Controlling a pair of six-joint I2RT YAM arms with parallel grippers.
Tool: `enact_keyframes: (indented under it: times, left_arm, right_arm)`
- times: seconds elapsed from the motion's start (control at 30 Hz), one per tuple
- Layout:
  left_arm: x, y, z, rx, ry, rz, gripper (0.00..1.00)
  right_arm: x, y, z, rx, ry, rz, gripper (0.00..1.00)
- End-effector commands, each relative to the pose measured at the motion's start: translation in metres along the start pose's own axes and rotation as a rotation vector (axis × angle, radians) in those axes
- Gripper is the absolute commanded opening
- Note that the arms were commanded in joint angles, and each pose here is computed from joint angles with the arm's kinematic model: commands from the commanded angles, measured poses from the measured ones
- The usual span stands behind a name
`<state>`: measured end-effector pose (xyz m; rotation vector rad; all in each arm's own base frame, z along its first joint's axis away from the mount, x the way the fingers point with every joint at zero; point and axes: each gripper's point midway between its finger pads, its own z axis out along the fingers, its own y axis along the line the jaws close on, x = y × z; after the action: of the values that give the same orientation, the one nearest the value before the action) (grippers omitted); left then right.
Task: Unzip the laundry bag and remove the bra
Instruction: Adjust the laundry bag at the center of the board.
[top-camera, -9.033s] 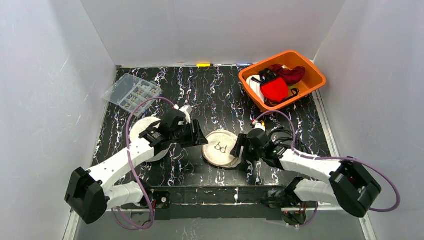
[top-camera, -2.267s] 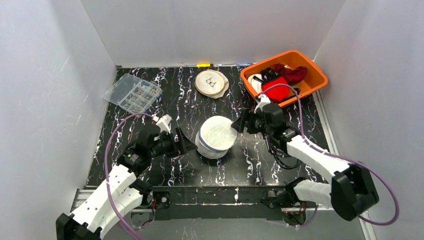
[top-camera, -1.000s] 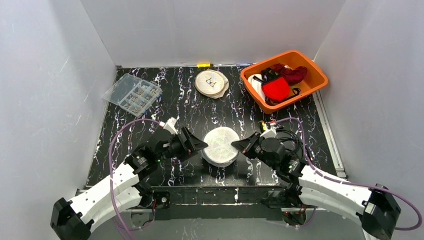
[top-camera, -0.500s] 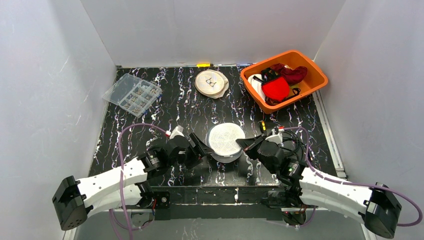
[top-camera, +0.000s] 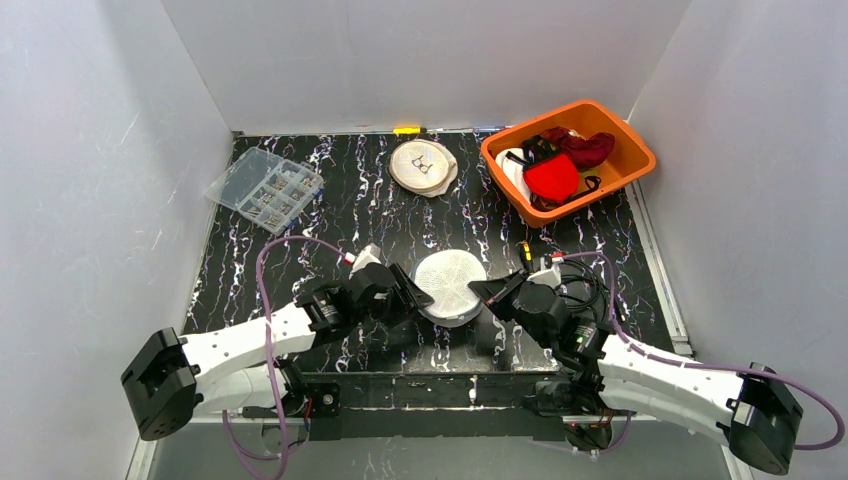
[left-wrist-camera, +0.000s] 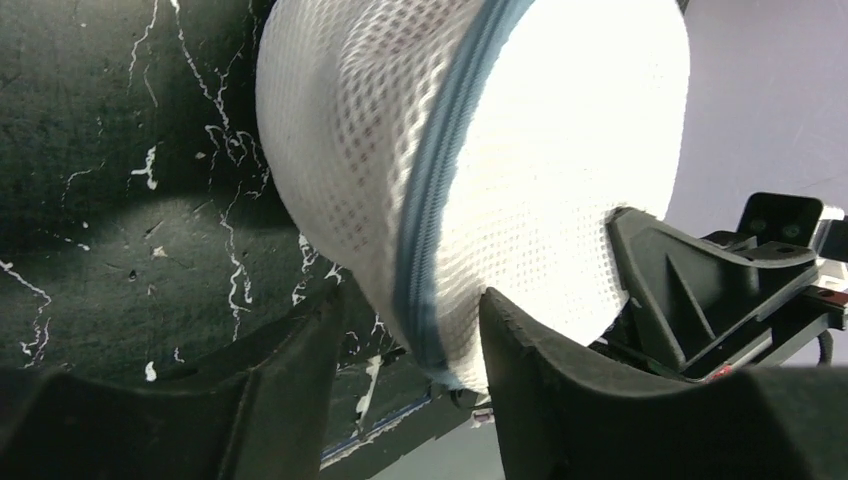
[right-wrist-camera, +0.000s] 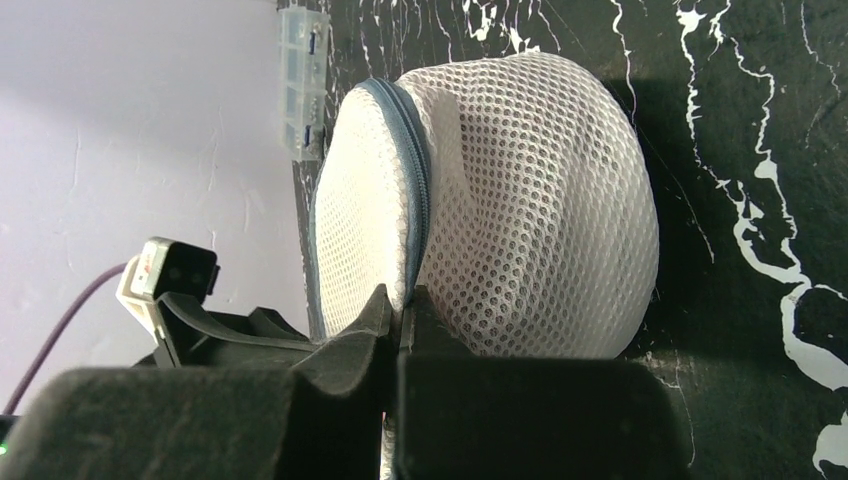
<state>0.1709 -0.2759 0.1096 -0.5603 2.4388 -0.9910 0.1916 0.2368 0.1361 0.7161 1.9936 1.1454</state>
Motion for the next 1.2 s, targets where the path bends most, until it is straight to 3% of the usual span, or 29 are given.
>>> enact_keyframes:
  times: [0.0, 0.07, 0.1, 0.23, 0.37, 0.43, 0.7, 0.93, 1.17]
  left_arm:
    - [-0.011, -0.018, -0.002, 0.033, -0.049, 0.055, 0.45]
    - [-0.011, -0.018, 0.0, 0.027, -0.047, 0.068, 0.35]
    - [-0.012, -0.017, 0.0, 0.022, -0.048, 0.077, 0.3]
    - [-0.017, -0.016, -0.002, 0.004, -0.051, 0.106, 0.16]
    - [-0.025, -0.016, -0.008, 0.006, -0.049, 0.149, 0.1]
    - [-0.028, -0.018, -0.01, 0.023, -0.034, 0.172, 0.07]
    - [-0.035, -0.026, -0.016, 0.148, 0.156, 0.29, 0.03]
    - [-0.025, -0.037, -0.034, 0.282, 0.351, 0.434, 0.06]
    - [-0.021, -0.047, -0.038, 0.357, 0.4, 0.487, 0.07]
  right_arm:
    - [0.006, 0.011, -0.003, -0.044, 0.035, -0.039, 0.01]
    - [0.009, 0.013, -0.004, -0.055, 0.052, -0.056, 0.04]
    - [0.01, 0.015, -0.005, -0.061, 0.061, -0.07, 0.11]
    - [0.01, 0.026, -0.011, -0.076, 0.086, -0.189, 0.59]
    - [-0.002, 0.031, -0.02, -0.02, 0.083, -0.376, 0.87]
    - [-0.008, 0.037, -0.025, -0.021, 0.081, -0.467, 0.94]
    - [-0.021, 0.034, -0.023, 0.064, 0.177, -0.705, 0.95]
    - [-0.02, 0.021, -0.003, -0.05, 0.327, -0.593, 0.87]
    - [0.001, 0.037, 0.007, -0.227, 0.428, -0.504, 0.75]
